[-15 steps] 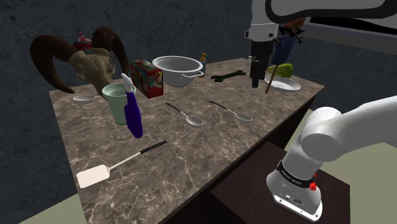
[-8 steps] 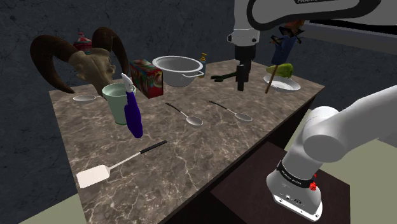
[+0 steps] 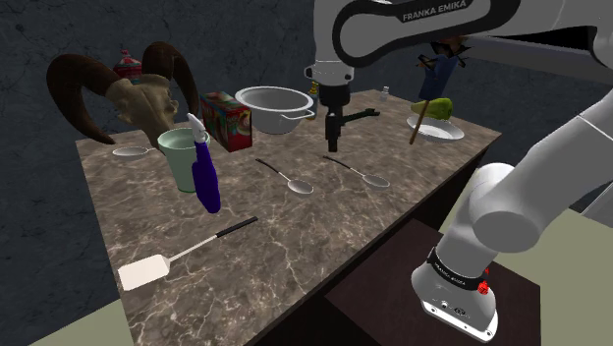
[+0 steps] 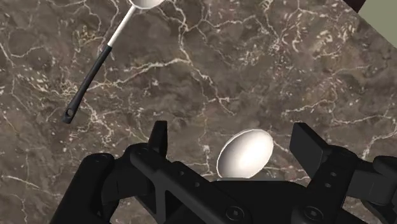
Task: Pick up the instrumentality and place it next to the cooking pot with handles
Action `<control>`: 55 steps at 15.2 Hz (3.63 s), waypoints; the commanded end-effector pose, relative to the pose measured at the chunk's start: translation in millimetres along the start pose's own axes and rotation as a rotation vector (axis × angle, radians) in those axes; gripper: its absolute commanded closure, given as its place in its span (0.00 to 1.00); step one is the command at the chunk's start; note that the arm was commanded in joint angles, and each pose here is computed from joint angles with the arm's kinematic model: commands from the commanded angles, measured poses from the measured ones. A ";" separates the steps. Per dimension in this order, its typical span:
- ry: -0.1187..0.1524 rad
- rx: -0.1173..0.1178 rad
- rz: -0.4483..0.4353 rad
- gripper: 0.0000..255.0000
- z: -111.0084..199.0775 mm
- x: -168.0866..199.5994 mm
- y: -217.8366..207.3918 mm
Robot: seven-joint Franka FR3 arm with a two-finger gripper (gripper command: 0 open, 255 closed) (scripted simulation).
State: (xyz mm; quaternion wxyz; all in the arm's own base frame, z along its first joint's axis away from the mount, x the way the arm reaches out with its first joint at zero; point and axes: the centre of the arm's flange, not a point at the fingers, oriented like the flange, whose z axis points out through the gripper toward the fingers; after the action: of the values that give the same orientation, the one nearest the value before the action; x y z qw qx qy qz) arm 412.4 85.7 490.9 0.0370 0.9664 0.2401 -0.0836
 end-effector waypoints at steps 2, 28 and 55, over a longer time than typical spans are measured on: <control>0.013 -0.008 -0.091 0.00 5.9 31.6 -18.4; 0.112 -0.080 -0.861 0.00 57.2 228.6 -273.3; 0.120 -0.086 -0.927 1.00 101.4 241.3 -300.0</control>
State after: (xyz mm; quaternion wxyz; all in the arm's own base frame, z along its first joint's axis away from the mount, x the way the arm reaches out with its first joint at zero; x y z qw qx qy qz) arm 466.9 449.4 338.6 0.0218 0.7579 0.6515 -0.0250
